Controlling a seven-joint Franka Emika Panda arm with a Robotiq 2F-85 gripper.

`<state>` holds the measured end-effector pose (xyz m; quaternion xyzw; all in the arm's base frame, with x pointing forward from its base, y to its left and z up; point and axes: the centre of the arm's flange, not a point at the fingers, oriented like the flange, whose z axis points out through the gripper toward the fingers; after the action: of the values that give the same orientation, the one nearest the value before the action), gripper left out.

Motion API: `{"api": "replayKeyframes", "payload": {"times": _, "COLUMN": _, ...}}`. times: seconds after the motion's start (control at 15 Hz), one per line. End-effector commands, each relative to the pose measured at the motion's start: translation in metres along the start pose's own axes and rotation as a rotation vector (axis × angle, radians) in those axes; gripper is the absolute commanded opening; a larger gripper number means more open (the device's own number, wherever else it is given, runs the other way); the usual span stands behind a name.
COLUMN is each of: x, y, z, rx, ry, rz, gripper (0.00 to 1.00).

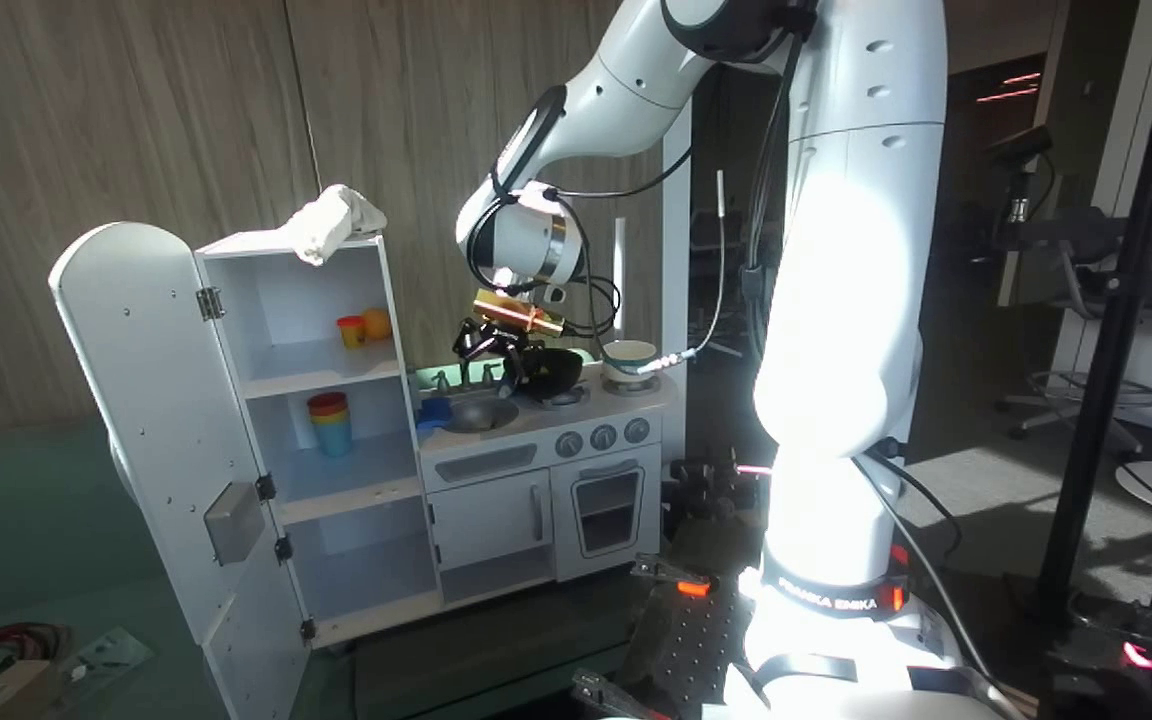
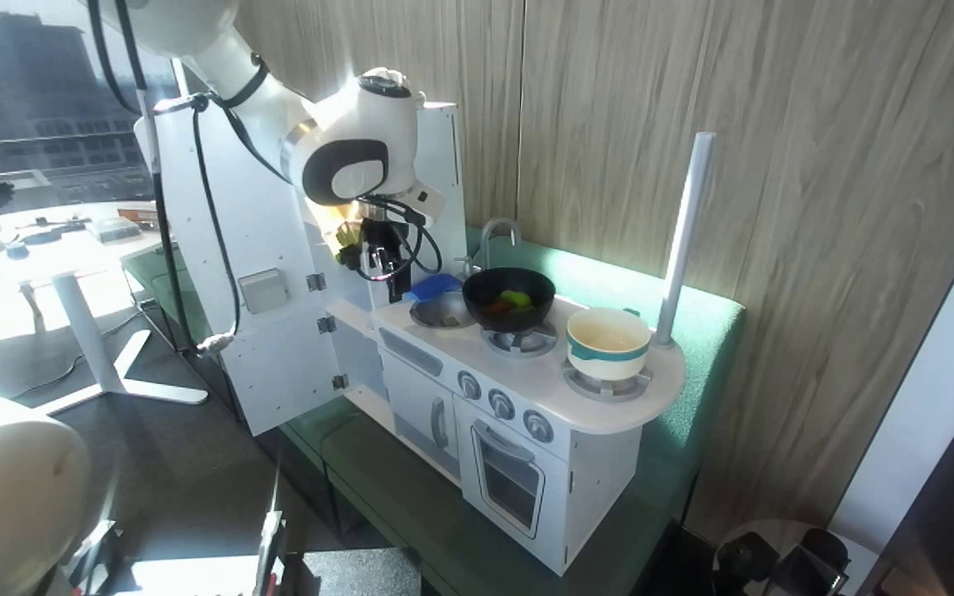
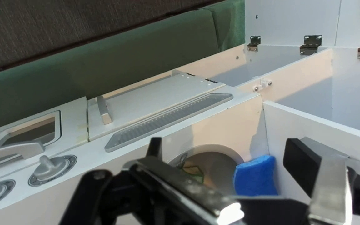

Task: Put the plastic fruits in the bowl, then use the spoon to move them around

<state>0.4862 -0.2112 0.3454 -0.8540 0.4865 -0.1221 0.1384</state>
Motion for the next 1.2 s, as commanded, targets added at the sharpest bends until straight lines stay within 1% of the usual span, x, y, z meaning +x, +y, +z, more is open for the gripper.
{"api": "replayKeyframes", "payload": {"times": 0.0, "x": 0.014, "y": 0.002, "z": 0.023, "rx": 0.035, "ry": -0.033, "rz": 0.125, "gripper": 1.00}}
{"api": "replayKeyframes", "payload": {"times": 0.13, "x": 0.019, "y": 0.007, "z": 0.031, "rx": 0.036, "ry": -0.039, "rz": 0.178, "gripper": 1.00}}
{"api": "replayKeyframes", "payload": {"times": 0.33, "x": 0.028, "y": 0.014, "z": 0.040, "rx": 0.027, "ry": -0.008, "rz": 0.229, "gripper": 1.00}}
{"api": "replayKeyframes", "payload": {"times": 0.4, "x": 0.032, "y": 0.016, "z": 0.043, "rx": 0.026, "ry": -0.011, "rz": 0.244, "gripper": 1.00}}
{"api": "replayKeyframes", "payload": {"times": 0.73, "x": 0.048, "y": 0.012, "z": 0.056, "rx": 0.003, "ry": 0.039, "rz": 0.294, "gripper": 1.00}}
{"api": "replayKeyframes", "payload": {"times": 1.0, "x": 0.051, "y": 0.007, "z": 0.068, "rx": -0.021, "ry": 0.058, "rz": 0.314, "gripper": 1.00}}
{"api": "replayKeyframes", "payload": {"times": 1.13, "x": 0.053, "y": 0.009, "z": 0.073, "rx": -0.028, "ry": 0.046, "rz": 0.335, "gripper": 1.00}}
